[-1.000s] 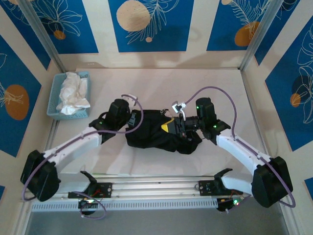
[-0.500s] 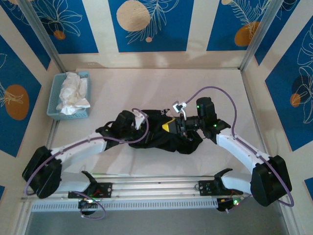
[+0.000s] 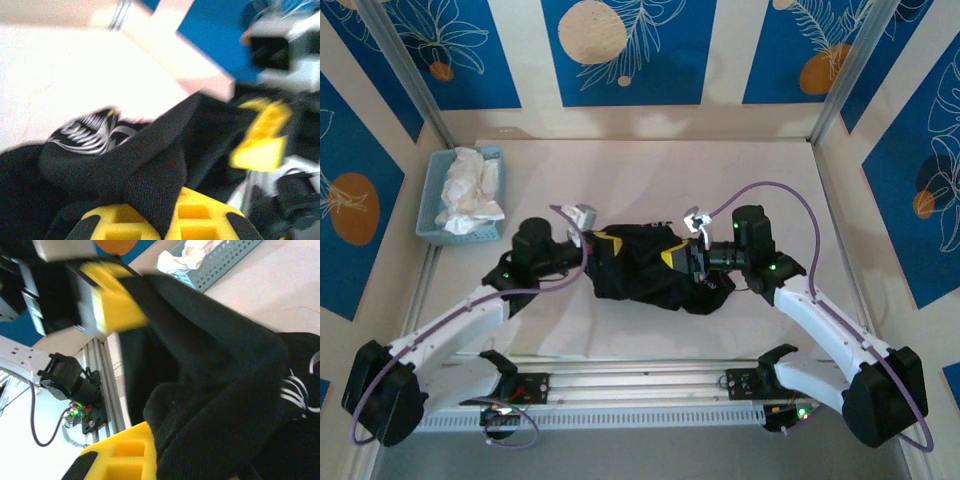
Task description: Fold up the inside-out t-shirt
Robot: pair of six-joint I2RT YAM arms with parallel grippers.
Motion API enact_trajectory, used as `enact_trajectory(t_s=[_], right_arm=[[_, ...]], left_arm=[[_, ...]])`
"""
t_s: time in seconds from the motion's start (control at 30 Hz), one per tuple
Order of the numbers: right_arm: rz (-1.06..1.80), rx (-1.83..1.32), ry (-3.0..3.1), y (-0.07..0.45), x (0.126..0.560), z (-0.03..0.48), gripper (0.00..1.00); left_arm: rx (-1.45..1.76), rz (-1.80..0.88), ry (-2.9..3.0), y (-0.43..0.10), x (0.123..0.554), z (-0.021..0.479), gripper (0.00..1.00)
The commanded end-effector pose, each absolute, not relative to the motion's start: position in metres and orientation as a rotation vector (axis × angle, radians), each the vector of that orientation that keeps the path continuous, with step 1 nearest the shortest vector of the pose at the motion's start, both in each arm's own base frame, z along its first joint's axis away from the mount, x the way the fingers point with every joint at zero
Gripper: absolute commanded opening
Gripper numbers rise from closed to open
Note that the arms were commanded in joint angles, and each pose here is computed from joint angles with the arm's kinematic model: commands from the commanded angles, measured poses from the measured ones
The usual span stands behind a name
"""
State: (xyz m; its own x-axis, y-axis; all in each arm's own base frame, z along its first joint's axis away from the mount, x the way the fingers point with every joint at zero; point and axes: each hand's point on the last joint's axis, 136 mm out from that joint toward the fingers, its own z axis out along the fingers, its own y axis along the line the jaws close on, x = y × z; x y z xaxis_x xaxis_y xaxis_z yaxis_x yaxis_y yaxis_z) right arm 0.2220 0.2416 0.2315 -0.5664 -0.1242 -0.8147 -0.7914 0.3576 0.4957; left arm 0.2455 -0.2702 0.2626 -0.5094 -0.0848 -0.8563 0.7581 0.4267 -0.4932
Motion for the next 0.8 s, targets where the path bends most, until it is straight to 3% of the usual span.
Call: enact_trajectory(t_s=[0.0, 0.07, 0.33, 0.5, 0.63, 0.77], right_arm=[[1.147, -0.788, 1.924, 0.24, 0.229, 0.228, 0.02], [1.103, -0.756, 1.953, 0.239, 0.235, 0.224, 0.05], [0.615, -0.368, 2.321, 0.183, 0.274, 0.191, 0.38], [0.531, -0.563, 2.217, 0.191, 0.254, 0.211, 0.48], [0.667, -0.837, 2.004, 0.226, 0.215, 0.231, 0.48], [0.788, -0.963, 1.852, 0.254, 0.19, 0.24, 0.4]], left_arm=[[0.68, -1.479, 1.631, -0.279, 0.211, 0.303, 0.0], [0.696, -1.54, 1.582, -0.277, 0.205, 0.314, 0.0], [0.69, -1.553, 1.549, -0.27, 0.207, 0.324, 0.0], [0.66, -1.504, 1.61, -0.27, 0.215, 0.316, 0.0], [0.641, -1.474, 1.639, -0.268, 0.22, 0.312, 0.0], [0.636, -1.462, 1.659, -0.269, 0.222, 0.309, 0.0]])
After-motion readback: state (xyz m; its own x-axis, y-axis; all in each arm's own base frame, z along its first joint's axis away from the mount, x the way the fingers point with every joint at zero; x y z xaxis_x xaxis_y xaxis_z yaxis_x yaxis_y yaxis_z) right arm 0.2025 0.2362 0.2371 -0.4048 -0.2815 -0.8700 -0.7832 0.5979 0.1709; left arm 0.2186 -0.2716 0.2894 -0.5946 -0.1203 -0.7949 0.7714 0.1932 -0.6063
